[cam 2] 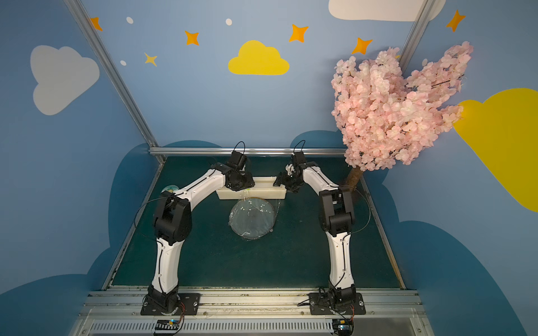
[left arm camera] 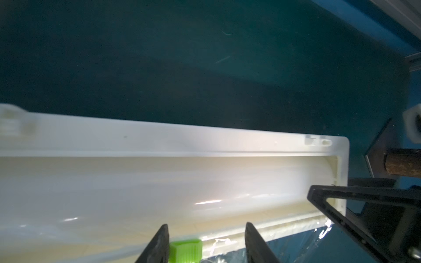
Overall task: Wrap the plate with plastic wrap
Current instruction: Tear off the plastic wrap from the plastic wrap cutting box.
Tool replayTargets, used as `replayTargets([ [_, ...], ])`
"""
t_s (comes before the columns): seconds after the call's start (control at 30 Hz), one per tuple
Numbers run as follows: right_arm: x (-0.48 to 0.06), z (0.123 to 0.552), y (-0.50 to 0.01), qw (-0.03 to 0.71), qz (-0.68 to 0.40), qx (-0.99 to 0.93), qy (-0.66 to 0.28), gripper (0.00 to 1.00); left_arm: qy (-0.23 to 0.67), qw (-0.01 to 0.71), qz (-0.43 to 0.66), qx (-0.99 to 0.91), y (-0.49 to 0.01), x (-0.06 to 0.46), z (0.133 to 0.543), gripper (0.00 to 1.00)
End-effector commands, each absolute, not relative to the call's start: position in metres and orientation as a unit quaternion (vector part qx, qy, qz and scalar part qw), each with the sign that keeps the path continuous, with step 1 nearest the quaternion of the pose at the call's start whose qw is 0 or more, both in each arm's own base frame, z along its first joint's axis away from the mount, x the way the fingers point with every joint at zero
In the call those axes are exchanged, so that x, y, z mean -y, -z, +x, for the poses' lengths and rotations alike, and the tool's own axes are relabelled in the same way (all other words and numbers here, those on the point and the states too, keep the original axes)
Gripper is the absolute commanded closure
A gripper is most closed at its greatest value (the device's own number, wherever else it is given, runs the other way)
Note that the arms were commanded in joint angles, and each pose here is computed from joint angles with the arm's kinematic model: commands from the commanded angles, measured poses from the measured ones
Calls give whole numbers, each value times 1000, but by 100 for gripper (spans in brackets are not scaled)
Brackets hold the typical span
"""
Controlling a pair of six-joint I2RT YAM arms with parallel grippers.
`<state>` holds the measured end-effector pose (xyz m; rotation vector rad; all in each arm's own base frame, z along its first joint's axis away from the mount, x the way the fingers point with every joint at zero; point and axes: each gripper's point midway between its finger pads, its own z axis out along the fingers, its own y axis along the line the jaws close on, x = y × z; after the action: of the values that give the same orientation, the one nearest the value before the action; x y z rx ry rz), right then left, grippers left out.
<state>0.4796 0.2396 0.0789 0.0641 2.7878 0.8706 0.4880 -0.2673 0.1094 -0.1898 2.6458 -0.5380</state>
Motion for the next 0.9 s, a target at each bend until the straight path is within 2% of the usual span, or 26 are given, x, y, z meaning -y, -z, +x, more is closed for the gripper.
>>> replayTargets([
  [0.0, -284, 466, -99, 95, -18, -923, -373, 24, 270, 183, -48, -944, -115, 317, 473, 48],
  [0.3, -283, 466, -93, 91, -11, -925, -370, 25, 326, 153, -34, -932, -111, 370, 463, 48],
  [0.43, -276, 465, -88, 88, -11, -933, -350, 24, 331, 142, -23, -932, -113, 373, 460, 49],
  [0.63, -253, 461, -88, 96, -12, -956, -278, 25, 302, 189, -21, -934, -160, 324, 473, 48],
  [0.77, -232, 457, -95, 113, -17, -974, -198, 25, 235, 240, -40, -941, -183, 256, 479, 48],
  [0.87, -225, 454, -103, 135, -34, -983, -124, 25, 167, 252, -66, -951, -172, 197, 475, 48],
])
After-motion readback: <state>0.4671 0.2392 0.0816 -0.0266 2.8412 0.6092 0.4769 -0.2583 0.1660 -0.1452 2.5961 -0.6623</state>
